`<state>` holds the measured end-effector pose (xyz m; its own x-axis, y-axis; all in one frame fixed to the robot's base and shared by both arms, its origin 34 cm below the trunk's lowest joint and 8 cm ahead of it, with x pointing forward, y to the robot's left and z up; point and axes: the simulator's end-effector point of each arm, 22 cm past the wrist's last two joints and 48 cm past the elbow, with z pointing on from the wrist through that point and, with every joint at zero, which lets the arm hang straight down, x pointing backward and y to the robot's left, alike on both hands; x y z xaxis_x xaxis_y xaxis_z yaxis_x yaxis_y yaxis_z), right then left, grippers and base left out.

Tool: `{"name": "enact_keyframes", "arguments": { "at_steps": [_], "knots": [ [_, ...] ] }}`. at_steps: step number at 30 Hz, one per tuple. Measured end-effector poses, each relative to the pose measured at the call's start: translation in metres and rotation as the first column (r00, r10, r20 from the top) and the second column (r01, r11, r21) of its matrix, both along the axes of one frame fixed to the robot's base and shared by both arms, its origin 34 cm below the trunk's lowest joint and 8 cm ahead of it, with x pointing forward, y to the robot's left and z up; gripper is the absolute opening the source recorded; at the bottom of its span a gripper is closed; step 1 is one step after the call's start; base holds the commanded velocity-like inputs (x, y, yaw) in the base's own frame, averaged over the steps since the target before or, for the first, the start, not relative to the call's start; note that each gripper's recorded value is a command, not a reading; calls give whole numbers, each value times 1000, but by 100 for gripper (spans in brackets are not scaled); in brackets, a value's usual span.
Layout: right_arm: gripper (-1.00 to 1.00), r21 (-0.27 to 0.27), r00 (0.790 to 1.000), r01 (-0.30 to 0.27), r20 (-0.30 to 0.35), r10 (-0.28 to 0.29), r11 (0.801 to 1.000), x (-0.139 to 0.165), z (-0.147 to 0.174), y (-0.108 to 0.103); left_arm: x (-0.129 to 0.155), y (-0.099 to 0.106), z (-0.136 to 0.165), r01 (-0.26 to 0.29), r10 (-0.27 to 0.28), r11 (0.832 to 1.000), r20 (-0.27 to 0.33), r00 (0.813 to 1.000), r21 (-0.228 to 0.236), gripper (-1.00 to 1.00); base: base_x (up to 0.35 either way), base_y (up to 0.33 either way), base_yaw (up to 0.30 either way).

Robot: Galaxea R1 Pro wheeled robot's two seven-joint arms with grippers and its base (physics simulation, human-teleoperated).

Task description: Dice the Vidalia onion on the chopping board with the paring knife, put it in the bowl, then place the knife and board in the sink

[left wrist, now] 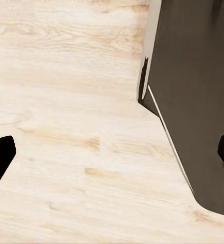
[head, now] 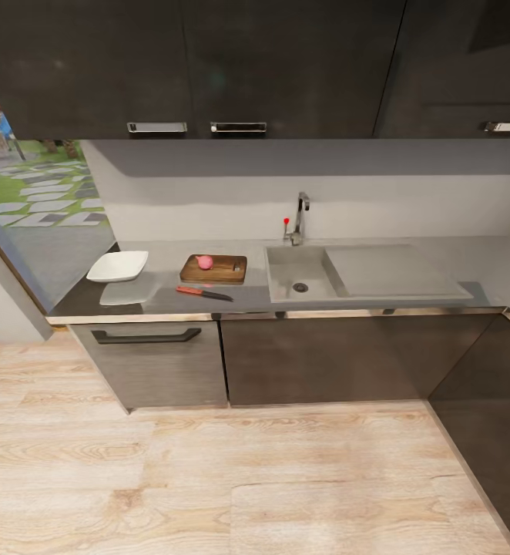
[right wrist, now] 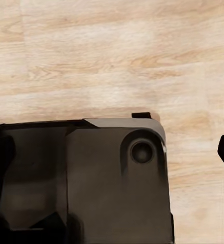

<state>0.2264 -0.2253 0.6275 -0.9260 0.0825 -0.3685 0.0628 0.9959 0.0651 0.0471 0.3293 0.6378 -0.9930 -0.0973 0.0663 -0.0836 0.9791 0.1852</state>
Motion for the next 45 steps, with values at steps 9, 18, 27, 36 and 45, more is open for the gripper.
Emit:
{"name": "enact_keyframes", "arguments": {
  "at_steps": [9,18,27,36,45],
  "knots": [
    [100,8,1000,3,-23,-3,1000,-11,-2,4,13,-5,-1,-2,2,1000,30,1000,-8,100,0,0,0],
    [100,15,1000,4,-26,-3,1000,-12,-2,9,39,-7,-3,2,-2,1000,84,997,-10,100,0,0,0],
    [100,16,1000,4,-27,-3,1000,-12,-2,9,64,-19,-3,0,3,1000,135,991,-28,100,0,0,0],
    [100,12,1000,3,-21,-3,1000,-10,-1,6,154,-38,8,14,5,998,320,947,-60,100,0,0,0],
    [100,-57,988,15,157,-5,998,71,19,-27,192,-38,19,25,1,998,397,918,-61,100,0,0,0]
  ]
}}
